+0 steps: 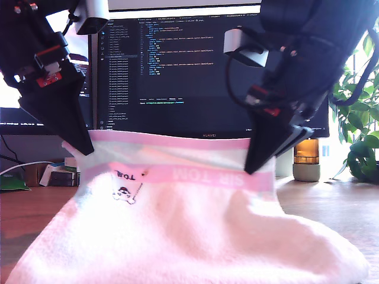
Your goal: Fold the tea towel to a neat square and place it to the right
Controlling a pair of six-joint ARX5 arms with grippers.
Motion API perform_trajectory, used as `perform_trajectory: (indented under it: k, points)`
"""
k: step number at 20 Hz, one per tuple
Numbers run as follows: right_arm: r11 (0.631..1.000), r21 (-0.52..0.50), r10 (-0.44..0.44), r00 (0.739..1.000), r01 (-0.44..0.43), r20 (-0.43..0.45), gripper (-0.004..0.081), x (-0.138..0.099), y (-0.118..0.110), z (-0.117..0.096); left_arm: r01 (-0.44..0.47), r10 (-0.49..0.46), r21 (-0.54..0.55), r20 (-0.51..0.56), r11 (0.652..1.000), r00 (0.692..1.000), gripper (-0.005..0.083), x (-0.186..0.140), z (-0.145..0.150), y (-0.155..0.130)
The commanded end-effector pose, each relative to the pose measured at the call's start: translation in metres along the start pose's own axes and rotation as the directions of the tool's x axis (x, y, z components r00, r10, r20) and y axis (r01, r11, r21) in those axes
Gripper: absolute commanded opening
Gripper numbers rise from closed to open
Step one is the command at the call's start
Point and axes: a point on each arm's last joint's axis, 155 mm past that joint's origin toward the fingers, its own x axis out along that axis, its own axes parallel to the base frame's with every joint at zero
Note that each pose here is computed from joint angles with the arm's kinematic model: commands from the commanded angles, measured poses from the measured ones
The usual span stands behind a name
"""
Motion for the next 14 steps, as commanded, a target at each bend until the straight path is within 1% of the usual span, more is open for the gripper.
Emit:
perform_trajectory:
  k: [1, 4, 6, 9, 12, 14]
  points:
    - [1.000, 0.004, -0.008, 1.000, 0.008, -0.025, -0.0012, 0.006, -0.002, -0.010, 0.013, -0.013, 0.003, -0.041, 1.000, 0.999, -0.0024, 0.013, -0.011, -0.001]
    - [0.999, -0.006, -0.032, 0.999, 0.032, -0.031, -0.0012, 0.002, -0.011, -0.008, 0.030, -0.030, 0.005, -0.093, 1.000, 0.995, -0.0024, 0.028, -0.022, -0.002]
    - [0.998, -0.010, -0.060, 0.997, 0.060, -0.044, -0.0012, -0.001, -0.017, -0.008, 0.026, -0.026, 0.004, -0.108, 1.000, 0.994, -0.0024, 0.035, -0.026, 0.001]
    - [0.997, -0.009, -0.073, 0.996, 0.073, -0.047, -0.0012, 0.000, -0.021, -0.008, 0.012, -0.013, -0.008, -0.098, 1.000, 0.995, -0.0024, 0.039, -0.024, 0.008]
    - [0.995, -0.015, -0.099, 0.995, 0.099, -0.004, -0.0012, 0.000, -0.027, 0.003, -0.006, 0.004, -0.015, -0.083, 1.000, 0.997, -0.0024, 0.038, -0.022, 0.015]
    - [0.992, -0.018, -0.125, 0.992, 0.125, 0.008, -0.0012, -0.001, -0.032, 0.006, -0.018, 0.017, -0.017, -0.073, 1.000, 0.997, -0.0024, 0.038, -0.021, 0.021]
